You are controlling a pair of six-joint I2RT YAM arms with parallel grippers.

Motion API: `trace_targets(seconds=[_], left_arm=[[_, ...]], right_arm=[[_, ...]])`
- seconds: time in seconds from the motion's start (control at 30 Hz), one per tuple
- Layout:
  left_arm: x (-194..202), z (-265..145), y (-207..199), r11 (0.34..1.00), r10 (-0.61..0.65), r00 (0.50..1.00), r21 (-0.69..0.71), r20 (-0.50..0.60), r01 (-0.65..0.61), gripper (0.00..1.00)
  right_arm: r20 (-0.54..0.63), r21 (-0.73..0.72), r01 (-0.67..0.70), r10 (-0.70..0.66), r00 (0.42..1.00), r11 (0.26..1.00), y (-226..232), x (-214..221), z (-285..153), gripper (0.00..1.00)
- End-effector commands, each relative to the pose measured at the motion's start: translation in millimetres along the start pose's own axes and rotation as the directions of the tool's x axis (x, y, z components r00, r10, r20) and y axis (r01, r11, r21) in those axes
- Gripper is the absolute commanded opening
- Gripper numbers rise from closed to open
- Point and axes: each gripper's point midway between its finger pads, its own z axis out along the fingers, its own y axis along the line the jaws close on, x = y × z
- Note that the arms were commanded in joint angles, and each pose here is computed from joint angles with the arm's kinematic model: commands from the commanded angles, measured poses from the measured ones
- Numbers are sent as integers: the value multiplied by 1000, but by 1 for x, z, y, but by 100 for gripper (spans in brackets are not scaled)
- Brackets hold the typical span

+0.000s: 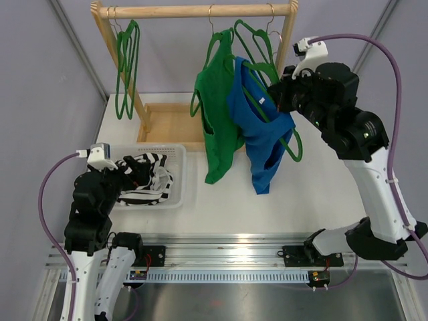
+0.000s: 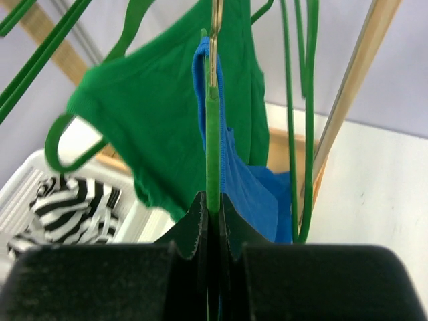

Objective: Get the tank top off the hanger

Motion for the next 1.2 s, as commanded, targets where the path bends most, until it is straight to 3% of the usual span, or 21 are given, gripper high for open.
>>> trace_targets(seconds=[0.0,0.23,0.43,0.5,0.8,1.07,1.17], left_arm=[[-22,0,-21,996,2,999,88,50,-7,99],[-63,-16,-58,978,-42,997,206,61,29,99],[-71,-14,-80,963,-33,999,268,-22,38,99],[-66,-10,-93,952,-15,998,305,-61,33,99],[-7,6,-163,934,105,977,355,-188,-32,99],[46,17,-220,916,203,951,387,-232,-101,99],[60,24,-226,920,214,944,377,-251,-108,93]], right_arm=[[66,-98,-35,42,997,995,11,-14,-44,0],[-94,-253,-67,45,995,965,26,51,-92,0],[-173,-401,-146,82,982,904,41,108,-139,0],[-191,-474,-170,88,978,864,53,118,-147,0],[-263,-479,-288,177,948,829,57,170,-145,0],[-290,-484,-309,184,939,819,57,180,-155,0],[-289,-482,-308,183,940,821,55,180,-159,0]])
